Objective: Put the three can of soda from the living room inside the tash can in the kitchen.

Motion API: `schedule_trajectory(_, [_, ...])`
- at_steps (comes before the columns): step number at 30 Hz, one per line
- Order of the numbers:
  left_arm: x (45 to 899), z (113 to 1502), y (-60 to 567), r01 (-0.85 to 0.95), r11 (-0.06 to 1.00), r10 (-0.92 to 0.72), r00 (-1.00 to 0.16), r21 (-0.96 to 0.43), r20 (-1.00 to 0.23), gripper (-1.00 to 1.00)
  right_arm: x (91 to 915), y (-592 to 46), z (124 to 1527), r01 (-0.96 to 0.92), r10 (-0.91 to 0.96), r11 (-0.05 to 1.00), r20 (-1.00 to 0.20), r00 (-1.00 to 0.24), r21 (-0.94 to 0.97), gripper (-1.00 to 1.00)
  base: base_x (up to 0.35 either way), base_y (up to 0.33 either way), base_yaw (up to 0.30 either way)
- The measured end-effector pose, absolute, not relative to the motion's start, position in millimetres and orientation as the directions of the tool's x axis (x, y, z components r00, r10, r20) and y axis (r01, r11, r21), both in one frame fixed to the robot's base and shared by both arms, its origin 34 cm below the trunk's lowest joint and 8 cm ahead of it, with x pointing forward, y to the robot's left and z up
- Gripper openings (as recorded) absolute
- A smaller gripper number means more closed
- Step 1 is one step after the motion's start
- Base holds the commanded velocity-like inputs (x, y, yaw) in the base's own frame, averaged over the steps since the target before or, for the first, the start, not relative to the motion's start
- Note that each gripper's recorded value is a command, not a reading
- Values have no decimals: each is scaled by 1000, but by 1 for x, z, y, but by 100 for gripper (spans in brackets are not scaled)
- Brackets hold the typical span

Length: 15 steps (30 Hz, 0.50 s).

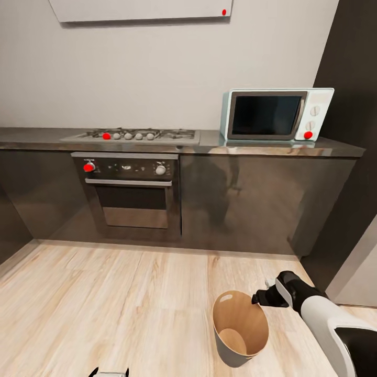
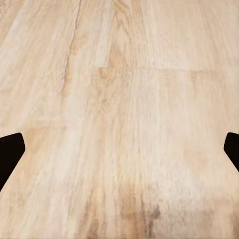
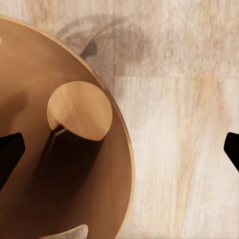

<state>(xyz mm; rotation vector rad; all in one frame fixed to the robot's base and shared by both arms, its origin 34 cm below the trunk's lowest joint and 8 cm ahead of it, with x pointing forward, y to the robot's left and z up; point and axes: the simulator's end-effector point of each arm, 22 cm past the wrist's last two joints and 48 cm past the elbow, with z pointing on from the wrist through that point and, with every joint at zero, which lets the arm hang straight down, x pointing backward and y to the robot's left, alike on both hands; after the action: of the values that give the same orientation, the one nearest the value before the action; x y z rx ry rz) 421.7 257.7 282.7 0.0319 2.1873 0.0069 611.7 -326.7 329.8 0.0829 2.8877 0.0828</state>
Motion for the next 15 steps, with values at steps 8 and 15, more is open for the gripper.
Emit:
schedule_trajectory(8, [419, 278, 257, 21, 1000, 26, -588, 17, -808, 100, 618, -326, 325, 42, 58, 997, -274, -960, 63, 100, 0, 0, 0])
schedule_trajectory(15, [416, 274, 257, 22, 1000, 26, -598, 17, -801, 100, 617, -326, 318, 42, 57, 997, -270, -961, 62, 100, 0, 0, 0])
